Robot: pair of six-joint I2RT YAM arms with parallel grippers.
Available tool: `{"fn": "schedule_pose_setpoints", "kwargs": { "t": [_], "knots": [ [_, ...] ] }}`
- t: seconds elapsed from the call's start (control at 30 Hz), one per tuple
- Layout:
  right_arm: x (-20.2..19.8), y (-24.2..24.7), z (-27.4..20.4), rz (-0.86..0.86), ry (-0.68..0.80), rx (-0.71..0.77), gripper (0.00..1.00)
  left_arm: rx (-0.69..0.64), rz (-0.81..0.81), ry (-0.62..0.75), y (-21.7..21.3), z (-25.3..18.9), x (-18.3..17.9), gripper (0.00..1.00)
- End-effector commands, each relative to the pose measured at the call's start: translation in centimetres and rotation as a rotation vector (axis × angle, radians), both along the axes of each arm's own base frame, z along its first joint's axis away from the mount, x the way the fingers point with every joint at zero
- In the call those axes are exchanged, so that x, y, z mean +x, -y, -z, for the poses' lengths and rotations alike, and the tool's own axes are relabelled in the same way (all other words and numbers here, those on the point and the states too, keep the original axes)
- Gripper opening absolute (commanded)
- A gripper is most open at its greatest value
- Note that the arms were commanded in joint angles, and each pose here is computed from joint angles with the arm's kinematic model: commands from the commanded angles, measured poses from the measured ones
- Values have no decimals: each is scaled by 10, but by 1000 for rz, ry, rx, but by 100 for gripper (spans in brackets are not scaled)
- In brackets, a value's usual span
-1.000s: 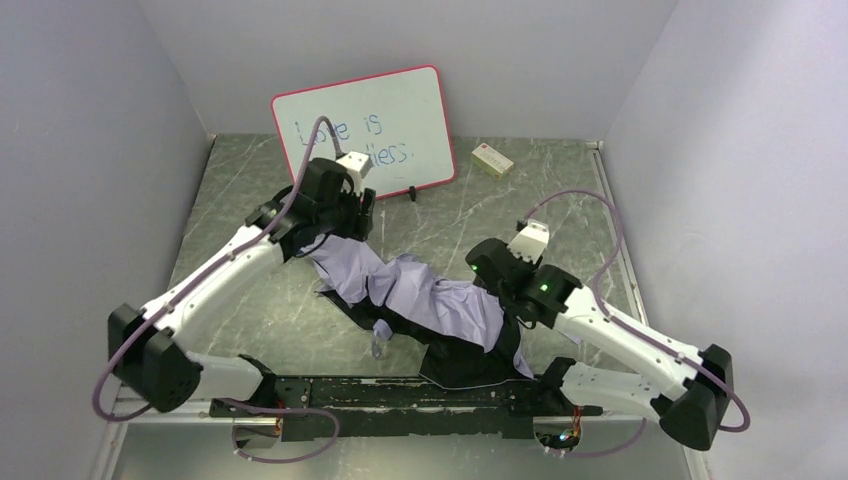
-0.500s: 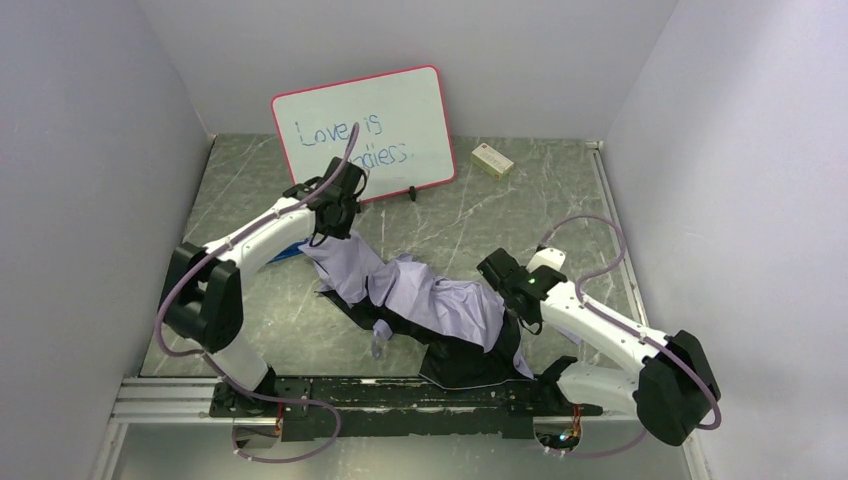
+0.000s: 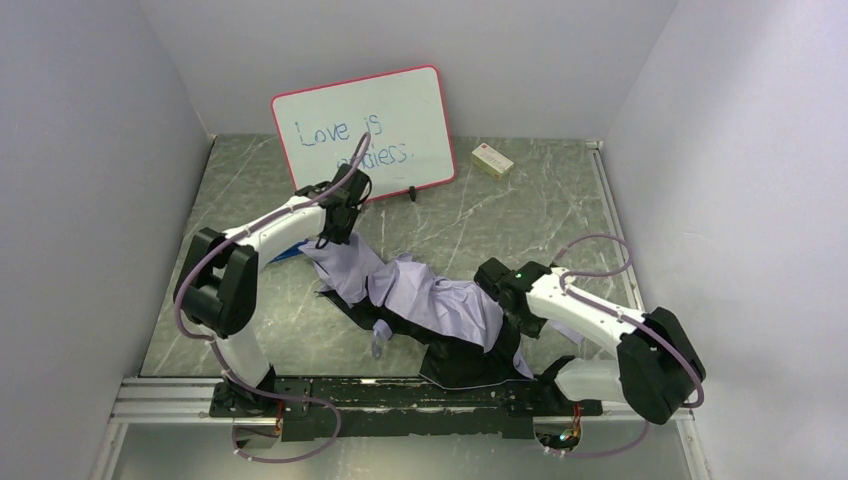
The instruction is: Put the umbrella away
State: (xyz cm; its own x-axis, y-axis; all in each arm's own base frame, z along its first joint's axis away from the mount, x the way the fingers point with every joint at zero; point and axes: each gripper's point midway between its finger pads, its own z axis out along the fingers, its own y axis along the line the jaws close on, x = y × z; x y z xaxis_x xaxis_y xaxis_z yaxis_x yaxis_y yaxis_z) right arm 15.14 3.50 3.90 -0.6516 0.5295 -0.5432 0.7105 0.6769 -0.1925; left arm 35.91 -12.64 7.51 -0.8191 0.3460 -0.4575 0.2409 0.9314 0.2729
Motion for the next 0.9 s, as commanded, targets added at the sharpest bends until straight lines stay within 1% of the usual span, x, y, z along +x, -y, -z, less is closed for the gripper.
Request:
{"fn": "schedule_pose_setpoints", "kwargs": {
  "t": [0.0,0.13,0.23,0.3,0.43,0.6,0.67,0.8,0.87],
  "knots": [
    [1,-9,5,0,30,71,17,17,19,-57,-1,13,-5,5],
    [3,-22,14,-43,15,137,17,17,32,-117,0,28,-12,5],
    [2,-30,21,-71,-5,171,15,11,49,-167,2,41,-20,5],
    [1,-37,26,-96,-15,207,13,-5,64,-200,5,49,-27,5],
    [6,-57,28,-163,17,319,10,-79,107,-255,20,57,-44,5],
    [11,-83,27,-239,85,473,7,-160,195,-297,55,60,-74,5],
    [14,-93,26,-271,108,525,4,-188,243,-311,73,63,-88,5],
    [20,-111,23,-318,124,597,0,-273,330,-340,114,66,-113,5],
    [25,-121,22,-338,127,624,0,-311,366,-355,132,66,-123,5]
  ]
}}
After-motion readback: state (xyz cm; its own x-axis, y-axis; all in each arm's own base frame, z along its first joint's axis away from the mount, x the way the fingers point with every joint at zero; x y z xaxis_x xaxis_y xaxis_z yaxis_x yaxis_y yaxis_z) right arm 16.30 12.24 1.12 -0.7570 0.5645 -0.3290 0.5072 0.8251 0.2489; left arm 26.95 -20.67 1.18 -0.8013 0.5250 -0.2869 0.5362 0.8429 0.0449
